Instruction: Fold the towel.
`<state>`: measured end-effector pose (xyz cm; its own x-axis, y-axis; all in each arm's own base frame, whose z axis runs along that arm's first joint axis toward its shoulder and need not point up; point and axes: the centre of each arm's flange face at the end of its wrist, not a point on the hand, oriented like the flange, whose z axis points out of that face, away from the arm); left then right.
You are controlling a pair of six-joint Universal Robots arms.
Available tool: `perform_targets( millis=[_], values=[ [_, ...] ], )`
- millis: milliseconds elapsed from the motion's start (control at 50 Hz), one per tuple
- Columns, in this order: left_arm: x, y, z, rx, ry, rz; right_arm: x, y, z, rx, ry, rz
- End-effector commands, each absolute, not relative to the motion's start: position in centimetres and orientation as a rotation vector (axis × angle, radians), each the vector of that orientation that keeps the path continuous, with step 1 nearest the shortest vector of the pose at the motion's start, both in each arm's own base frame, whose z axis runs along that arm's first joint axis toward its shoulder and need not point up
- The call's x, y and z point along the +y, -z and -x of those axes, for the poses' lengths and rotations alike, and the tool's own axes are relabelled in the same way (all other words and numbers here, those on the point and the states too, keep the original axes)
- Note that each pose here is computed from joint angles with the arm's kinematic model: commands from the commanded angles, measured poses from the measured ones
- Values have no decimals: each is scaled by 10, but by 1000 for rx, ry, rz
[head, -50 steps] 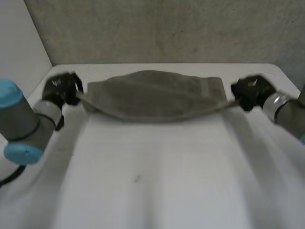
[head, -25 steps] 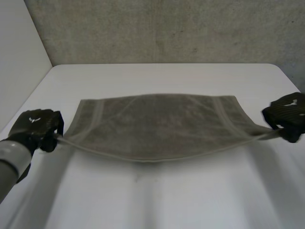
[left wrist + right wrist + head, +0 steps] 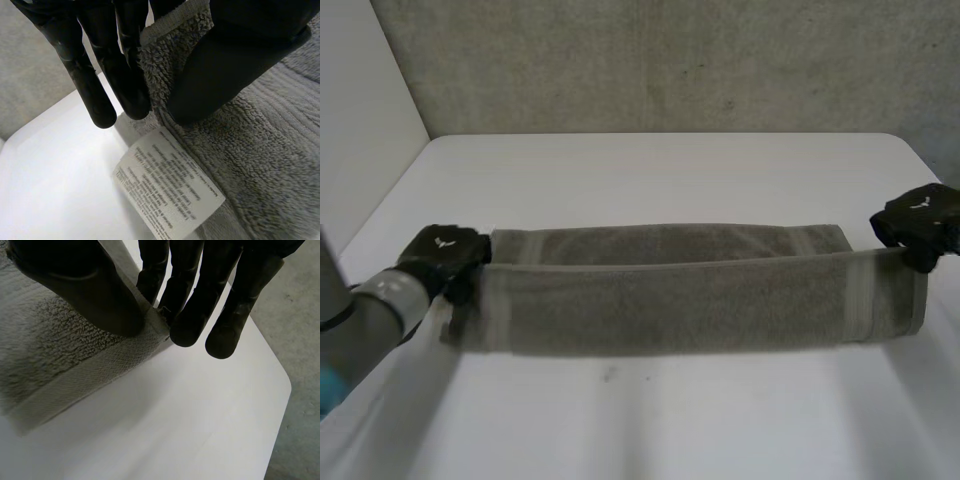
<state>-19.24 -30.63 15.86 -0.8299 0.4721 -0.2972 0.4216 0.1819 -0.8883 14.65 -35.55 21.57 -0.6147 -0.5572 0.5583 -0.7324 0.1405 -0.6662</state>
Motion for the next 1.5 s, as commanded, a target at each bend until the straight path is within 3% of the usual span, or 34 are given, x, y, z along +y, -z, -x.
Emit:
perform_targets(
  millis=[20,360,740,840,960,1080,1180,1360,1500],
  values=[
    [-359,-138,215,-2325,-1790,890,-398,-193,-168,-2179,-1627,-1193],
    [-424,-119,233,-2253,-1932,850,-447,-163,-200,-2037,-1719,-1122],
    [-431,-101,235,-2269,-1918,851,-465,-145,-213,-1996,-1744,-1104],
    [-431,-108,237,-2270,-1940,816,-471,-155,-219,-1928,-1840,-1058],
    [-431,-146,237,-2200,-2015,754,-470,-212,-218,-1885,-2047,-891],
    [-410,-195,230,-2134,-2025,583,-446,-262,-205,-1929,-2148,-763],
    [-378,-217,225,-2121,-1980,497,-419,-266,-188,-2001,-2085,-750],
    [-310,-237,221,-2125,-1961,478,-358,-230,-168,-2222,-1876,-782],
    [-285,-234,220,-2202,-1978,418,-333,-192,-163,-2380,-1772,-859]
  ],
)
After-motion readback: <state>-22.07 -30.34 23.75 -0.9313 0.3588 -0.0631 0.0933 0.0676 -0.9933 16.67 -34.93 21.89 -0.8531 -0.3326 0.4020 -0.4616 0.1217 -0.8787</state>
